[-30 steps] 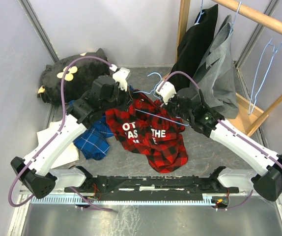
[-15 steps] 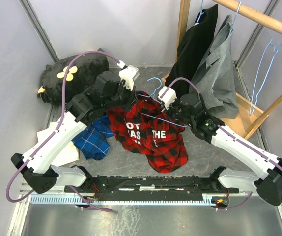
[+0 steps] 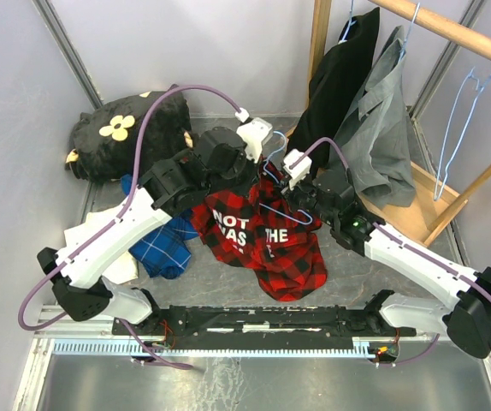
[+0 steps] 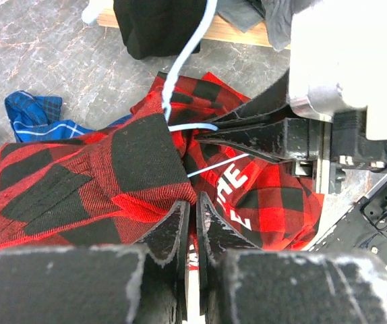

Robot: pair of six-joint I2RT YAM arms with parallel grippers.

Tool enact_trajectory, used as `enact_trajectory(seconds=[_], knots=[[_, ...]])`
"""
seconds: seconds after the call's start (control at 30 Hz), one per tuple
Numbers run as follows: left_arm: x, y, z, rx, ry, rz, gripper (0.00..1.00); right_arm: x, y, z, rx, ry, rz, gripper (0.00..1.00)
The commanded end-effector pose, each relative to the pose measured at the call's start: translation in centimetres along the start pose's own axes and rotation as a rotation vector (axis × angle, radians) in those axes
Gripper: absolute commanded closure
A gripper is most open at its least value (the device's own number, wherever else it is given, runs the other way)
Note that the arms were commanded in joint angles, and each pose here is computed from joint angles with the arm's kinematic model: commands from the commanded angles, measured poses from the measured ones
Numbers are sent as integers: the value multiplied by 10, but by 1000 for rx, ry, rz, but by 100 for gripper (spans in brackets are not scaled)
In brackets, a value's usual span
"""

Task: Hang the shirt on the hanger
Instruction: Hang the shirt on the hanger.

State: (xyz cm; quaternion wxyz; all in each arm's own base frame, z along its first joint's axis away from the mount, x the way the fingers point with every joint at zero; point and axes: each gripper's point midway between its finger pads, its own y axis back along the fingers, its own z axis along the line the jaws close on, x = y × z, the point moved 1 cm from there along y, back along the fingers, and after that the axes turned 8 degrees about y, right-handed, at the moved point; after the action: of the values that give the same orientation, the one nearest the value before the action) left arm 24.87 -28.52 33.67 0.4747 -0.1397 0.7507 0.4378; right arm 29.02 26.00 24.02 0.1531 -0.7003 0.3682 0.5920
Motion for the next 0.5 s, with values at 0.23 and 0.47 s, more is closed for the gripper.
enact_trajectory(seconds=[0.23, 0.47], knots=[[-8, 12, -5, -29, -34, -83, 58, -55, 8, -17, 115, -168, -335, 100], [-21, 45, -8, 49, -94, -197, 20, -68, 11, -22, 150, -253, -468, 100]])
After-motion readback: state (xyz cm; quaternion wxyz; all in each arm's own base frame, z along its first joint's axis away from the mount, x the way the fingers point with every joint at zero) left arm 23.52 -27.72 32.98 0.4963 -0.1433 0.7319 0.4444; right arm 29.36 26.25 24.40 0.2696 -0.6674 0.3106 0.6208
